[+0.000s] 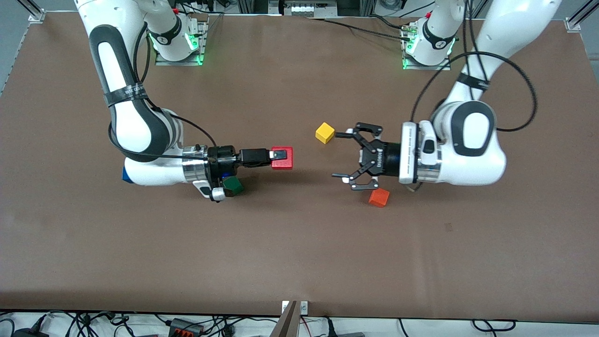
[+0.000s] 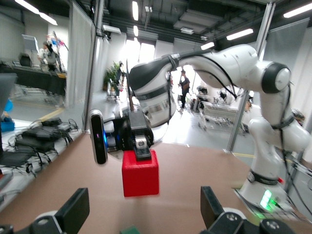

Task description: Pass red block to right arm, stack on blue

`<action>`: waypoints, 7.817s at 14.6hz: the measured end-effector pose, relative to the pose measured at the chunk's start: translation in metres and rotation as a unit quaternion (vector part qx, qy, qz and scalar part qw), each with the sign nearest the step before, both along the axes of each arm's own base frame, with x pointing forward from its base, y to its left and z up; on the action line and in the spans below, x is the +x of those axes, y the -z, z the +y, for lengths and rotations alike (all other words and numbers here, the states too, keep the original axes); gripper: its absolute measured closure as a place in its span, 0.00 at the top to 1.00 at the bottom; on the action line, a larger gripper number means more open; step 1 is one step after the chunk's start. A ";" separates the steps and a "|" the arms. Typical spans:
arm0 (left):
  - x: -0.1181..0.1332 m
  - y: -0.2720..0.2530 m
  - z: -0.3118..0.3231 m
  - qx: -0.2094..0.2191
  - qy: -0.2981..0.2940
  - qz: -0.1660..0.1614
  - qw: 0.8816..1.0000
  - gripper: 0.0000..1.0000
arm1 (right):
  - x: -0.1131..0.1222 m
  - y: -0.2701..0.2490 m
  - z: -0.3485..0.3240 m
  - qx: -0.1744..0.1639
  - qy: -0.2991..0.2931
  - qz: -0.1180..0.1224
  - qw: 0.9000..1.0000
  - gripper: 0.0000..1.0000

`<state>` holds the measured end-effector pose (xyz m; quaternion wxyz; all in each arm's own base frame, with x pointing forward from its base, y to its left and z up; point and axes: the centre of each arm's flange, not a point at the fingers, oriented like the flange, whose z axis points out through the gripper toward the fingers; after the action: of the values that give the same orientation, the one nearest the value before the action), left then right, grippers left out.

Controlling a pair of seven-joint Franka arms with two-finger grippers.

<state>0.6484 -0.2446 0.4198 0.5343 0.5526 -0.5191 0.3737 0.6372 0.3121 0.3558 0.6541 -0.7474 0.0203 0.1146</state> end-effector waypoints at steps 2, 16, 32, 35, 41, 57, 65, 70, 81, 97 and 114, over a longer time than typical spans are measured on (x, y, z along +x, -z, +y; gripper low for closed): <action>0.006 -0.010 0.032 0.089 0.028 0.034 0.995 1.00 | 0.006 0.011 -0.030 -0.066 -0.021 -0.020 0.997 0.56; -0.011 -0.045 0.138 0.598 -0.090 0.311 0.733 1.00 | 0.005 0.048 -0.239 -0.514 -0.217 -0.092 0.824 0.56; -0.087 -0.170 0.194 0.544 -0.507 0.342 0.574 1.00 | -0.026 0.084 -0.369 -0.655 -0.165 -0.096 0.731 0.56; -0.089 -0.174 0.220 0.518 -0.518 0.369 0.572 1.00 | -0.033 0.089 -0.353 -0.667 -0.160 -0.083 0.723 0.56; -0.090 -0.174 0.217 0.521 -0.515 0.368 0.573 1.00 | -0.047 0.105 -0.363 -0.671 -0.149 -0.076 0.723 0.56; -0.086 -0.182 0.217 0.523 -0.514 0.370 0.571 1.00 | -0.050 0.113 -0.366 -0.674 -0.142 -0.076 0.721 0.56; -0.085 -0.182 0.216 0.524 -0.513 0.370 0.571 1.00 | -0.050 0.116 -0.366 -0.674 -0.143 -0.076 0.721 0.56; -0.085 -0.182 0.216 0.523 -0.513 0.370 0.571 1.00 | -0.041 0.103 -0.361 -0.677 -0.126 -0.087 0.720 0.89; -0.085 -0.183 0.216 0.523 -0.513 0.370 0.571 1.00 | -0.001 -0.077 -0.337 -0.671 -0.107 -0.049 0.732 1.00; -0.085 -0.182 0.218 0.522 -0.516 0.373 0.568 1.00 | -0.011 -0.208 -0.338 -0.670 -0.074 -0.081 0.734 1.00; -0.085 -0.182 0.220 0.521 -0.517 0.375 0.566 1.00 | -0.020 -0.233 -0.377 -0.653 -0.012 -0.072 0.754 1.00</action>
<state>0.5631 -0.0244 0.6019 0.0161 0.9998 -0.0020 0.0099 0.6173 -0.0648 0.5884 0.0046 -0.9990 0.0338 0.0273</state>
